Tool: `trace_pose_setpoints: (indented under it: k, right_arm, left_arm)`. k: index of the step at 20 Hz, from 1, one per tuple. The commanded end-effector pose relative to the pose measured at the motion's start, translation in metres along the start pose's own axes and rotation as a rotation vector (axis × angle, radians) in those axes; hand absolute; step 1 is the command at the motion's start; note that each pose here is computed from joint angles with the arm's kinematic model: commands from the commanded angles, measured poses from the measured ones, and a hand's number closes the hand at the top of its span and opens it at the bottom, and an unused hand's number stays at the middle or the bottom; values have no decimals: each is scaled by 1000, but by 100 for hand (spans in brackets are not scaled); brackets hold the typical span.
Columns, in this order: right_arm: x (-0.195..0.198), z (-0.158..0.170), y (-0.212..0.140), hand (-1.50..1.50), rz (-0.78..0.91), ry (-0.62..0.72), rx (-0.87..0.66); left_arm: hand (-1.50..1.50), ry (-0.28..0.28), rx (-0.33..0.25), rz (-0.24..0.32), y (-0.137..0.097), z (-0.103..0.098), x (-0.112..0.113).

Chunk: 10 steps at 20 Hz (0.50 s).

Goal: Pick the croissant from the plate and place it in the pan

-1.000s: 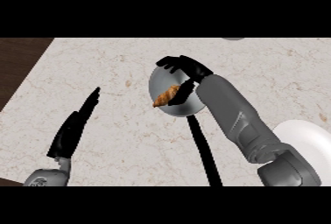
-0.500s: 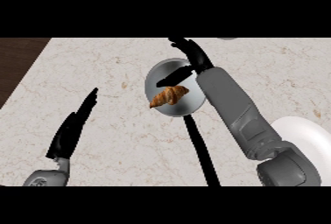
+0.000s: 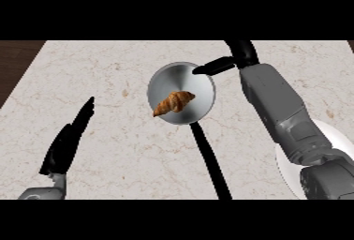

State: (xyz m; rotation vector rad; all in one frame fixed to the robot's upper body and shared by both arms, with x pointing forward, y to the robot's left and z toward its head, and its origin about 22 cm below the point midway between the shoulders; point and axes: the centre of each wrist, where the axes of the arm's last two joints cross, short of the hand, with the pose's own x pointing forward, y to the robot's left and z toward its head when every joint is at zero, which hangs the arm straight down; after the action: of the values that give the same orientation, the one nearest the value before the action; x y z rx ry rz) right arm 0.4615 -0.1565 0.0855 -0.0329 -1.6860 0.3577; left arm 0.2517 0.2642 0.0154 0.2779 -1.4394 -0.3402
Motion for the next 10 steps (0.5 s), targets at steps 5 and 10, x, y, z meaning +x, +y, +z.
trace_pose_setpoints:
  k: [5, 10]
  right_arm:
    - [-15, 24, -103, -150, 37, -72, -64]
    - [-9, 30, -131, -150, 57, -60, -69]
  left_arm:
    - [0, -2, 3, 8, -3, 4, 2]
    - [0, 2, -8, 1, 4, 6, 1]
